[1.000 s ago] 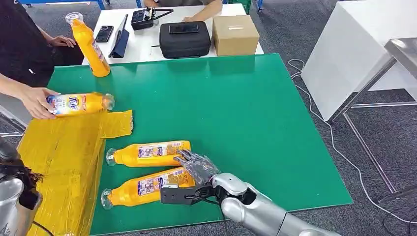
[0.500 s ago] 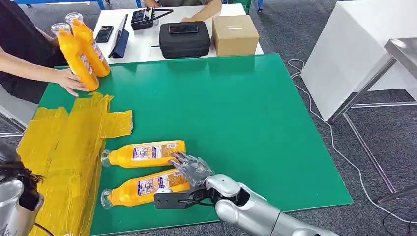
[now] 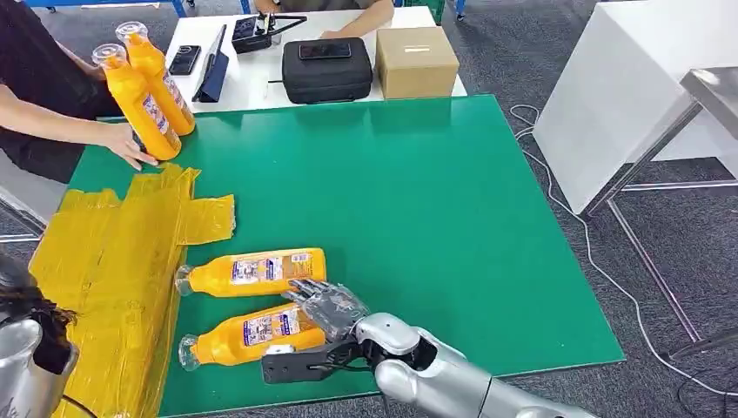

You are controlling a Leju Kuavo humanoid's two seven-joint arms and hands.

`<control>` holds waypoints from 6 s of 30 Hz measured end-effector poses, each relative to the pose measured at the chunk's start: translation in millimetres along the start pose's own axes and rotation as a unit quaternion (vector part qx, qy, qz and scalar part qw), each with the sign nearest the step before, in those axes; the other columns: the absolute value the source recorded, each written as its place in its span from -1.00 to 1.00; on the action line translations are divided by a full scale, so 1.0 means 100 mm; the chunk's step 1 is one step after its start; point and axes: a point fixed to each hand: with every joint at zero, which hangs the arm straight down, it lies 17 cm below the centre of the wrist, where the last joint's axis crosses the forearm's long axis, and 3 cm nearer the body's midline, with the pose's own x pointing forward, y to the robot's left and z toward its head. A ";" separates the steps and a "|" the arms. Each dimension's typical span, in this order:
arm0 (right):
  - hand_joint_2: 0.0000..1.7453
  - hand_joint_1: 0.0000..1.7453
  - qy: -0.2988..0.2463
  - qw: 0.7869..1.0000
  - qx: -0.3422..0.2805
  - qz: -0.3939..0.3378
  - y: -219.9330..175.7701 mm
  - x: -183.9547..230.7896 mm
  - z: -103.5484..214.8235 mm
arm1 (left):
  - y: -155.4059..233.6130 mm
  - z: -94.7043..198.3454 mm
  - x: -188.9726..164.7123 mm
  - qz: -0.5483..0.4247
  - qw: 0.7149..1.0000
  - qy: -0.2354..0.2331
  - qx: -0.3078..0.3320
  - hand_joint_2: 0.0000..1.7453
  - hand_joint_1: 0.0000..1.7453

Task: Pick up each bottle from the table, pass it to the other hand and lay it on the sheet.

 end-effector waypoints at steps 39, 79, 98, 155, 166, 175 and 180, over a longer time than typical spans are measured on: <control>1.00 1.00 0.060 0.984 0.097 0.133 0.50 -0.69 -0.11 | -0.26 -0.04 0.00 0.035 0.999 0.012 0.002 -1.00 -1.00; 1.00 1.00 0.039 0.906 -0.413 -0.086 -2.89 -1.07 1.04 | -1.37 0.66 0.56 0.315 0.906 0.174 -0.223 1.00 -1.00; 1.00 1.00 0.067 0.905 -0.410 -0.092 -2.91 -1.28 0.93 | -1.64 0.80 0.80 0.328 0.893 0.165 -0.261 1.00 -1.00; 1.00 1.00 0.121 0.955 -0.269 0.039 -2.41 -0.40 -0.56 | -3.62 0.72 1.07 0.294 0.849 0.318 -0.302 1.00 -1.00; 1.00 1.00 0.125 0.950 -0.285 0.018 -2.47 -0.53 -0.55 | -3.72 0.84 1.31 0.317 0.833 0.318 -0.325 1.00 -1.00; 1.00 1.00 0.142 0.947 -0.289 0.022 -2.48 -0.59 -0.53 | -3.85 1.04 1.50 0.323 0.822 0.323 -0.341 1.00 -1.00; 1.00 1.00 0.143 0.946 -0.289 0.020 -2.48 -0.60 -0.53 | -3.86 1.06 1.55 0.327 0.820 0.320 -0.345 1.00 -1.00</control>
